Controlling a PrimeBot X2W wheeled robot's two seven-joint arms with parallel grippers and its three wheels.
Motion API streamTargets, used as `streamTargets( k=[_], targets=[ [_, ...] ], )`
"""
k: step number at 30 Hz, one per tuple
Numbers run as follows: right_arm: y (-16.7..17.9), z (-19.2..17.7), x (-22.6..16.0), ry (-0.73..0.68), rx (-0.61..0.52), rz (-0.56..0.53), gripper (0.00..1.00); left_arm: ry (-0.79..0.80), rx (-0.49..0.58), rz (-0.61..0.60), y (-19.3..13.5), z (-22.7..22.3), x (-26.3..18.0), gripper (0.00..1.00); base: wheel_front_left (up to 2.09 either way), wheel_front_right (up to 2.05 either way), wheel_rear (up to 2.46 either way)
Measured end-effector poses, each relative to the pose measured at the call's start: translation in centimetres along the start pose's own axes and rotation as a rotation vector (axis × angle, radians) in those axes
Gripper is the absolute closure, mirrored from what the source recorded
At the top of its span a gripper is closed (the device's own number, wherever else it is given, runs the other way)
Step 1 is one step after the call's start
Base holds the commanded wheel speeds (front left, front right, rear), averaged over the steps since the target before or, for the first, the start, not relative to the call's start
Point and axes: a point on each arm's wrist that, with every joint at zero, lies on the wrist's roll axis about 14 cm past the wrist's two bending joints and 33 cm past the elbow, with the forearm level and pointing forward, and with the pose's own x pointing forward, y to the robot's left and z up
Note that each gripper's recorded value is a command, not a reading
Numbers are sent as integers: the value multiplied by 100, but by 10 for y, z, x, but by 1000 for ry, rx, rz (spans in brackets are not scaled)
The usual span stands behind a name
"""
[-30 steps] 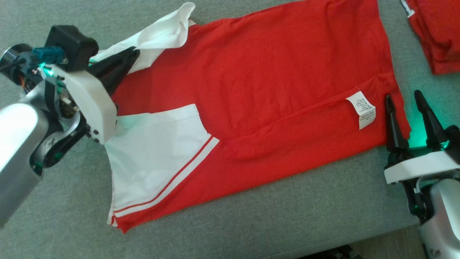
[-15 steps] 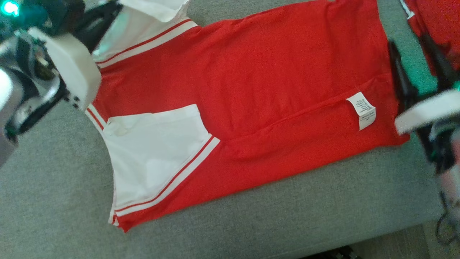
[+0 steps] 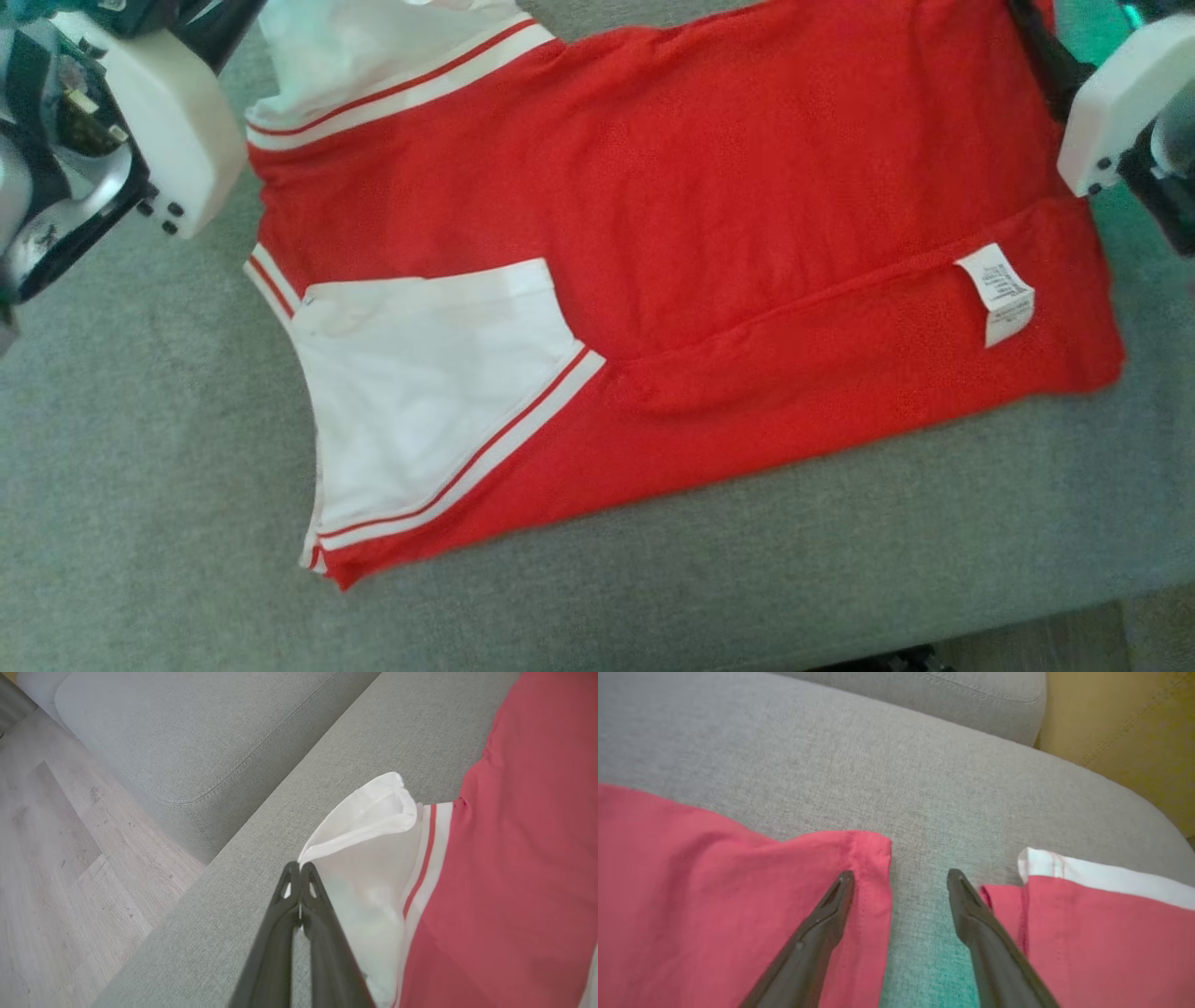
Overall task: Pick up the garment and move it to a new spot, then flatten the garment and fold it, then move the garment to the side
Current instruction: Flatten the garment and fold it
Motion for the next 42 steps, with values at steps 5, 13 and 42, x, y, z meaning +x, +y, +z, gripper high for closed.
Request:
streamTargets(
  k=[5,13,42],
  targets=[
    [0,2,17,50,-69,9,0,17,-8,1,2,-10,0,100,0,0,0],
    [3,4,26,93,-124,31,48,20,-9,3,3,-12,0,100,0,0,0],
    [-6,77,-4,-240,158,67,100,-157,199,194,64,45,-25,100,0,0,0]
  ],
)
